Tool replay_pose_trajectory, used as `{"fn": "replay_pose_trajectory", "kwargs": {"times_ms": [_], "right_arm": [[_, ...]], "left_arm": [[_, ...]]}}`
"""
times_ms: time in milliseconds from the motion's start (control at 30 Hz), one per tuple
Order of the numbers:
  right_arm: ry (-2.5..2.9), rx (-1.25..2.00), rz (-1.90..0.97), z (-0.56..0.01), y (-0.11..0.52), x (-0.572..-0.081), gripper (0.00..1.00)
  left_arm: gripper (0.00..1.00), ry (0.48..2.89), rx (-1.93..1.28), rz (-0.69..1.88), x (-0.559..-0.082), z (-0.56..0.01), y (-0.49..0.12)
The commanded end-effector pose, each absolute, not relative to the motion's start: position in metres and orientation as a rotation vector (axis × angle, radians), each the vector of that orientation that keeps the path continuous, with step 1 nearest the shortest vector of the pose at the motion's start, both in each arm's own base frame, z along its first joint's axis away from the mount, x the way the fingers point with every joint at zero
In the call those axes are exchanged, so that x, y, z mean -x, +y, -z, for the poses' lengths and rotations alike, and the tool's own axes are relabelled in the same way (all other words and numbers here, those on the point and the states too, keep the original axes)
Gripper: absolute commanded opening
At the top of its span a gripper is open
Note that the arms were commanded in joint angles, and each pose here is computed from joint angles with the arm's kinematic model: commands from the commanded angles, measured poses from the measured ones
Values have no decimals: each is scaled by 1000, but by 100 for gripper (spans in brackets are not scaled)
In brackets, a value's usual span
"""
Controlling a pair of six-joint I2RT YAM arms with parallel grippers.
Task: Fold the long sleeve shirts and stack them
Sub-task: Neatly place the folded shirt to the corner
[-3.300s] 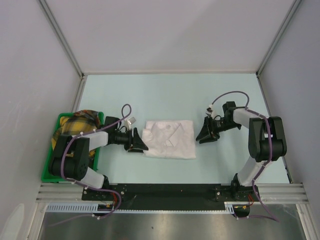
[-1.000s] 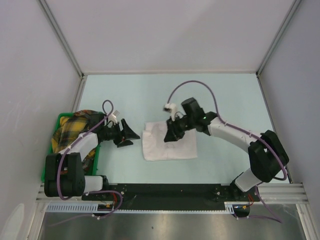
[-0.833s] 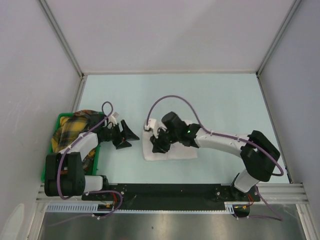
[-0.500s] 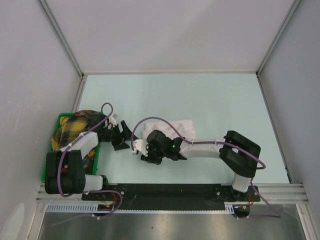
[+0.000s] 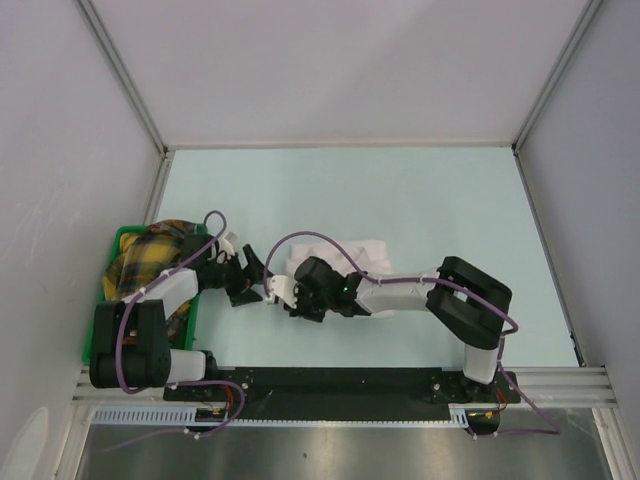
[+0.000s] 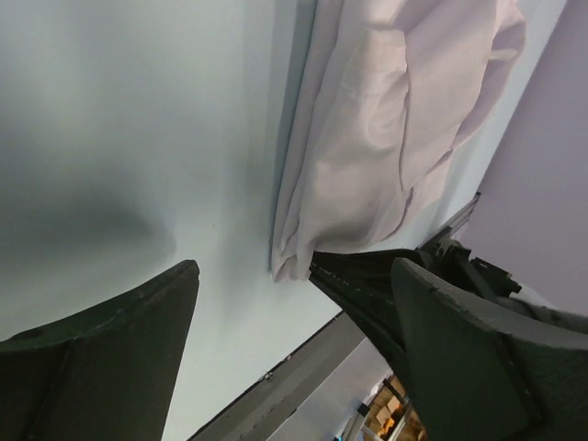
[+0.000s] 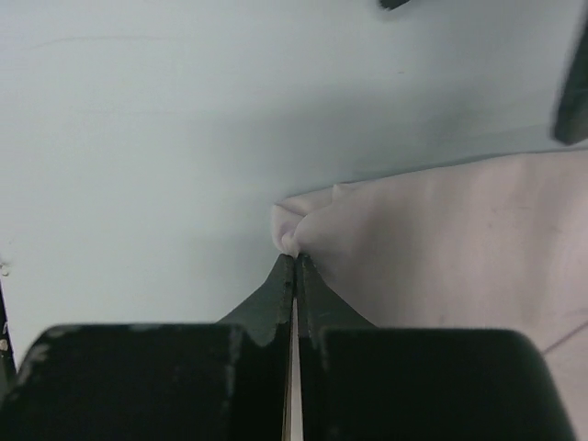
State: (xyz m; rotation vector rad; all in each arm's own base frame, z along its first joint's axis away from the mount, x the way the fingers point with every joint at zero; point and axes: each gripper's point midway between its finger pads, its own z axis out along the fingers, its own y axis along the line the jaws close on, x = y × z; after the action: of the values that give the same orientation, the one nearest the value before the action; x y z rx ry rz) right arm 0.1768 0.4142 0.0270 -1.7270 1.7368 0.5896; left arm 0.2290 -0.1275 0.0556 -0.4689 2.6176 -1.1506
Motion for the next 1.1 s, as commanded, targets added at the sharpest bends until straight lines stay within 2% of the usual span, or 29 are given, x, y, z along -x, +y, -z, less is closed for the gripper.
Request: {"fn": "replay_pose_trajectory", "kwargs": {"times_ms": [0,133,333,567,667,767,800,867,967,1000,1067], "right_arm": [[1649,1569,-713,-86,427,-196,0],[1631,1522,-768,-105,426,-201,0],[1623,1530,-806,-112,427,-200,0],[1635,1529,-817,-110,429,-199,0],[1618,1507,-833,-118,434,-200,0],[1616,1483,-826,-123,436,-205,0],[1622,1475,-822,-123,435,-208,0],[1637,1455,-819,-123,433,-212,0],[1650,1432,-808,-123,432,-218,0],[1666,1415,-803,-123,431,-222,0],[1729,1376,-801,-118,423,-231,0]], "left_arm": [[94,2538,427,1309,-230,-66,-145],[98,2528,370,1352,-234,-65,-160],[100,2488,360,1415,-250,-71,-173],[98,2532,452,1425,-248,-56,-179],[93,2554,486,1414,-248,-46,-183],[82,2576,476,1414,-255,-39,-191],[75,2580,461,1415,-263,-37,-196],[65,2583,439,1424,-271,-36,-202],[42,2584,365,1446,-285,-38,-216],[25,2589,319,1441,-291,-43,-222],[8,2638,281,1394,-294,-33,-221]]}}
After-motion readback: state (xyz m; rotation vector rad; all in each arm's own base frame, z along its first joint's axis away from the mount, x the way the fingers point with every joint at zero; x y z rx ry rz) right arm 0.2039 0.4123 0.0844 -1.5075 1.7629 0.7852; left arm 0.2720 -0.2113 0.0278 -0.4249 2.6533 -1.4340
